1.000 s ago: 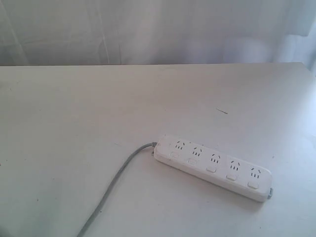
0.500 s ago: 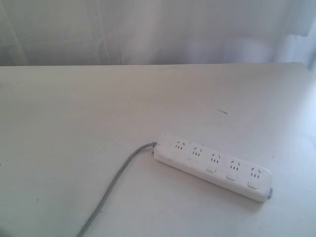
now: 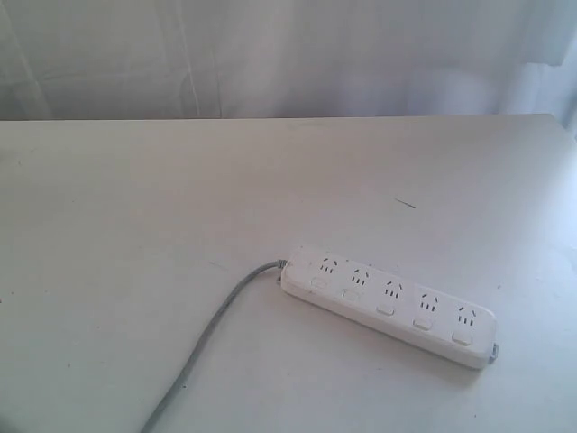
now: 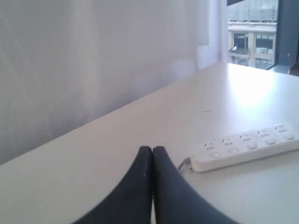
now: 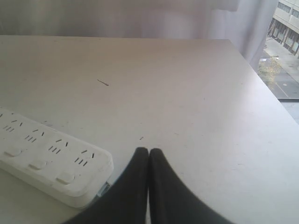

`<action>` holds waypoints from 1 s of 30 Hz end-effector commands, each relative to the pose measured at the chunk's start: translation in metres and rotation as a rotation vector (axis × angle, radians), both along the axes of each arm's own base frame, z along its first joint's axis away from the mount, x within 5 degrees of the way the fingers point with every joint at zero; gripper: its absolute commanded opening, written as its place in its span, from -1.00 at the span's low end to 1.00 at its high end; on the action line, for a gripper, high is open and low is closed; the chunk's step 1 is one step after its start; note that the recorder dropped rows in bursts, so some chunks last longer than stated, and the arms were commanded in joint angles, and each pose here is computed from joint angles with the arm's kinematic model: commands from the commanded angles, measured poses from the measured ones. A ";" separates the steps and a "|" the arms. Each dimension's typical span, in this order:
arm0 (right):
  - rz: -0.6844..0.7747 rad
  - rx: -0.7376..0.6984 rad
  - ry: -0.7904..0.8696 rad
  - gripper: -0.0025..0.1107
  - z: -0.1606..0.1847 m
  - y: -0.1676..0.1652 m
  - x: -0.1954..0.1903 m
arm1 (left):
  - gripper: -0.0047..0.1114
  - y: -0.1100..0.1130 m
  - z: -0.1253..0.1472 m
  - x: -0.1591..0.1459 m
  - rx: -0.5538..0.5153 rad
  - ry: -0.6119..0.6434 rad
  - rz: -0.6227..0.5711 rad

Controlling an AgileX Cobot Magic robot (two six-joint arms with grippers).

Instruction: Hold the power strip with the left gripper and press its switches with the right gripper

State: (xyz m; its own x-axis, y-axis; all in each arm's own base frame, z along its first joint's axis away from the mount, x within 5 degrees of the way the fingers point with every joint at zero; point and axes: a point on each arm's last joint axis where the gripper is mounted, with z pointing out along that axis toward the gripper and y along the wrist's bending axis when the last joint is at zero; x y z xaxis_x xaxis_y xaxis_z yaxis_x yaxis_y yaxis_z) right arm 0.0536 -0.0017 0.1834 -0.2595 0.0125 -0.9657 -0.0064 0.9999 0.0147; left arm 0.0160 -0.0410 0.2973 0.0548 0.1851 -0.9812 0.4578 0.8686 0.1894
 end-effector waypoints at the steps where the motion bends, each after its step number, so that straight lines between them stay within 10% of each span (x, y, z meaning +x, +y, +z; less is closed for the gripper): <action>1: -0.004 -0.001 -0.004 -0.96 -0.001 0.000 0.000 | -0.92 -0.003 0.009 -0.002 -0.107 -0.037 -0.039; 10: -0.004 -0.001 -0.004 -0.96 -0.001 0.000 0.000 | -0.92 -0.005 0.015 -0.004 -0.217 -0.048 -0.066; 17: -0.004 -0.001 -0.004 -0.96 -0.001 0.000 0.000 | -0.92 -0.011 0.002 -0.008 -0.096 0.061 -0.143; 23: -0.004 -0.001 -0.004 -0.96 -0.001 0.000 0.000 | -0.92 0.018 -0.003 0.000 -0.064 0.227 0.220; 30: -0.004 -0.001 -0.004 -0.96 -0.001 0.000 0.000 | -0.92 0.031 0.039 0.004 0.006 0.189 0.361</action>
State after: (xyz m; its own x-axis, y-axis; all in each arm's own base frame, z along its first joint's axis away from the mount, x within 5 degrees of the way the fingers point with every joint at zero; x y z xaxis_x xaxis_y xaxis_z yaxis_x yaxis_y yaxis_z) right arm 0.0536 -0.0017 0.1834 -0.2595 0.0125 -0.9657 -0.0064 0.9999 0.0147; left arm 0.0170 -0.0149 0.3229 -0.1838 0.1743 -0.9674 0.2055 0.9692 0.1356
